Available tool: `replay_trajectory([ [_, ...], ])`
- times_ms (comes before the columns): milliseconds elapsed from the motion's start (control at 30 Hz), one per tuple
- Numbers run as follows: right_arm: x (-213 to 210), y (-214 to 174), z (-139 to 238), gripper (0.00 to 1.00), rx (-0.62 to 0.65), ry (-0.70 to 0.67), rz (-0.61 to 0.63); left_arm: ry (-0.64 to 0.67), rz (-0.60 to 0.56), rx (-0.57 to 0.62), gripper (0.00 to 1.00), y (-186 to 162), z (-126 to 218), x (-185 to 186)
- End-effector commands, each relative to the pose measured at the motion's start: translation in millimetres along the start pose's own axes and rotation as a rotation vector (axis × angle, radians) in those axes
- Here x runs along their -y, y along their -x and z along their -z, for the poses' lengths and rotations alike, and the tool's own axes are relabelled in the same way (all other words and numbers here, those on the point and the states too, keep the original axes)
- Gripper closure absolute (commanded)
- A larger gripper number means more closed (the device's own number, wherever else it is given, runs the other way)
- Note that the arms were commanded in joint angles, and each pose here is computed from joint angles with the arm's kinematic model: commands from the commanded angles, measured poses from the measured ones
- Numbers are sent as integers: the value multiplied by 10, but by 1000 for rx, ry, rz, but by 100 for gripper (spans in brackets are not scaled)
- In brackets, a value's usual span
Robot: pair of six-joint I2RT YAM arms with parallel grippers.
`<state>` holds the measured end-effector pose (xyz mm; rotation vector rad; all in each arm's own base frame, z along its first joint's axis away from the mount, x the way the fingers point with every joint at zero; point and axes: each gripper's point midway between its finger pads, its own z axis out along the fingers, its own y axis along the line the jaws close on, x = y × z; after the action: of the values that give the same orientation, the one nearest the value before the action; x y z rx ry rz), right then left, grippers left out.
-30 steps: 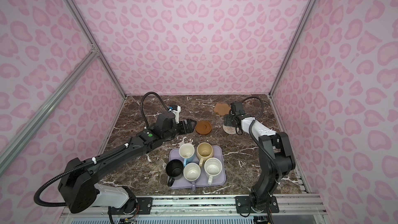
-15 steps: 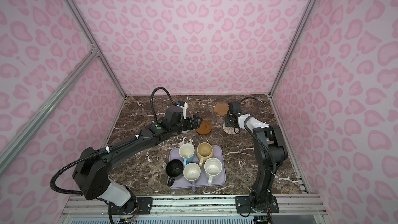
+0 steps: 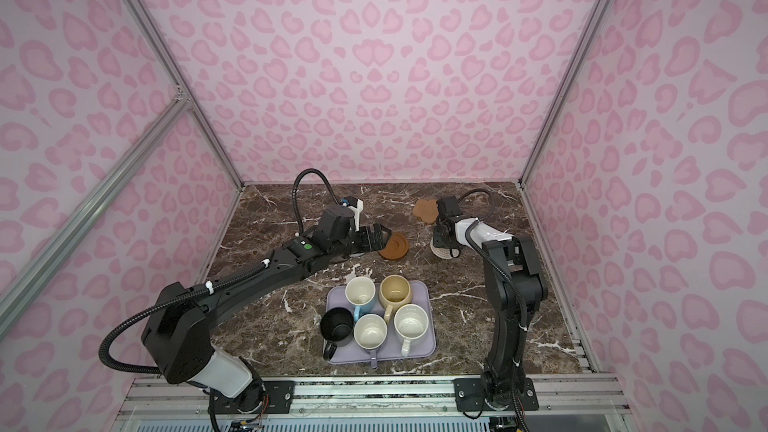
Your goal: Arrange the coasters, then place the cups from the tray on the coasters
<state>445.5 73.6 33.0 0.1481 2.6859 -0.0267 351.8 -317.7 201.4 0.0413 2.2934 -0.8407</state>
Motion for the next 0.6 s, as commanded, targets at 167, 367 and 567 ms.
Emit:
replay_trajectory([
  [167, -76, -185, -54, 54, -67, 0, 33, -41, 19, -5, 3, -17, -10, 65],
  [367, -152, -233, -71, 58, -85, 17, 51, -55, 2, -25, 3, -38, -34, 146],
  [567, -358, -284, -124, 59, -98, 58, 76, -23, 3, -26, 3, -14, -94, 110],
])
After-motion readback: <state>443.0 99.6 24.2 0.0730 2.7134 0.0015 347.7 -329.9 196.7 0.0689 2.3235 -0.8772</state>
